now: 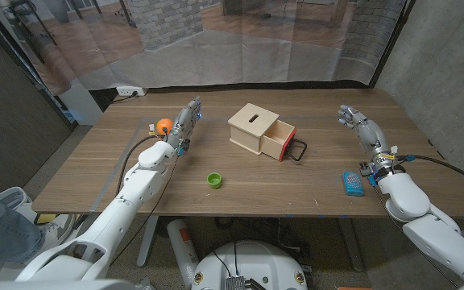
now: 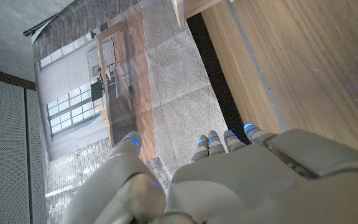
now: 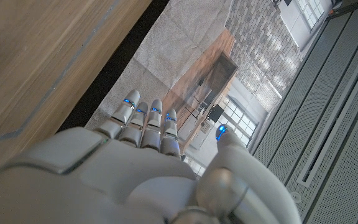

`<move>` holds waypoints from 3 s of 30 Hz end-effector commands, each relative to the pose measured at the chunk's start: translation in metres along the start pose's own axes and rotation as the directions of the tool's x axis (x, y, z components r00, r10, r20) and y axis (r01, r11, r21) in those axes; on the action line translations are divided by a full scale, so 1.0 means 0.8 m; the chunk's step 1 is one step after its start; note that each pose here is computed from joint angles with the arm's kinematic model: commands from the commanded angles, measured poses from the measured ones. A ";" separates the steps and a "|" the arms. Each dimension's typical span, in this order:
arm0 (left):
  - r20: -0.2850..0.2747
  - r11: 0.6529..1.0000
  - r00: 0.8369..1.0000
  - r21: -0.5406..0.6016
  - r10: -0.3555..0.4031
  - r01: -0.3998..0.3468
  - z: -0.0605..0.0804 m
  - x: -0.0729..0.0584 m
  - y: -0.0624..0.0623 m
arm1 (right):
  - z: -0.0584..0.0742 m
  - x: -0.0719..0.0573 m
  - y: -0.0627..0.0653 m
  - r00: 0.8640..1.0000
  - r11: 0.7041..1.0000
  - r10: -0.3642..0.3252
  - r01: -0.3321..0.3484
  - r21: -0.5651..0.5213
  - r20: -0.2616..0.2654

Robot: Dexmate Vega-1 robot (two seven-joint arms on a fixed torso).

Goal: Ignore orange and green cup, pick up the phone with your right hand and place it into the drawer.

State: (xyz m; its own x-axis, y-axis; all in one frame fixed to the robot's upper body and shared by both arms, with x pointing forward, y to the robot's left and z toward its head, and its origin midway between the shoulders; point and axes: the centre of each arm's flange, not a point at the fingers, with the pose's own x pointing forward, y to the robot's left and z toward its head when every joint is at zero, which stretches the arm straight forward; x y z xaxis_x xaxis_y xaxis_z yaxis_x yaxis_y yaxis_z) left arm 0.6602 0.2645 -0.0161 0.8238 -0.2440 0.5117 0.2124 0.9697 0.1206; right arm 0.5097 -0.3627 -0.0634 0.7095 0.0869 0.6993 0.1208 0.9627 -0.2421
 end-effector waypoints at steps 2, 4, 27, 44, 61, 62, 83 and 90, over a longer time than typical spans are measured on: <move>0.006 1.000 1.000 0.004 -0.006 0.006 0.004 0.005 -0.004 | -0.003 -0.014 -0.002 1.000 0.999 -0.007 0.007 -0.032 -0.014; 0.006 1.000 1.000 0.007 -0.007 0.006 0.005 0.005 -0.005 | -0.004 -0.017 -0.002 1.000 0.999 -0.007 0.006 -0.034 -0.014; 0.006 1.000 1.000 0.016 -0.015 0.015 0.008 -0.001 -0.018 | -0.001 -0.055 -0.015 1.000 0.994 -0.023 0.021 -0.105 -0.019; 0.005 1.000 1.000 0.018 -0.004 0.004 0.007 -0.010 -0.011 | 0.005 -0.068 -0.015 0.999 0.988 -0.024 0.020 -0.150 -0.029; 0.004 1.000 1.000 0.023 0.001 -0.001 0.009 -0.011 -0.002 | 0.002 -0.079 -0.008 0.999 0.980 -0.036 0.029 -0.197 -0.029; 0.004 1.000 1.000 0.022 0.002 -0.002 0.009 -0.012 -0.002 | 0.002 -0.081 -0.006 0.999 0.979 -0.040 0.032 -0.200 -0.036; 0.006 1.000 1.000 0.017 0.012 -0.013 0.006 -0.017 -0.003 | 0.002 -0.100 -0.004 0.998 0.953 -0.042 0.027 -0.301 -0.042; 0.012 1.000 1.000 0.018 0.010 -0.010 0.008 -0.016 -0.006 | 0.001 -0.111 -0.007 0.998 0.947 -0.058 0.043 -0.318 -0.037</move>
State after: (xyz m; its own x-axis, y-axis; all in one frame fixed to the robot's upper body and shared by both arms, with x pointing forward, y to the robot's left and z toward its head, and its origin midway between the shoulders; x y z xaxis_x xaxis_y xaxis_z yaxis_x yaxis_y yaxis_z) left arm 0.6464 0.2660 -0.0193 0.8250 -0.2324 0.5151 0.1934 0.9726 0.1291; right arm 0.4534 -0.3729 -0.1160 0.7326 0.0348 0.6797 0.3291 0.8560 -0.3986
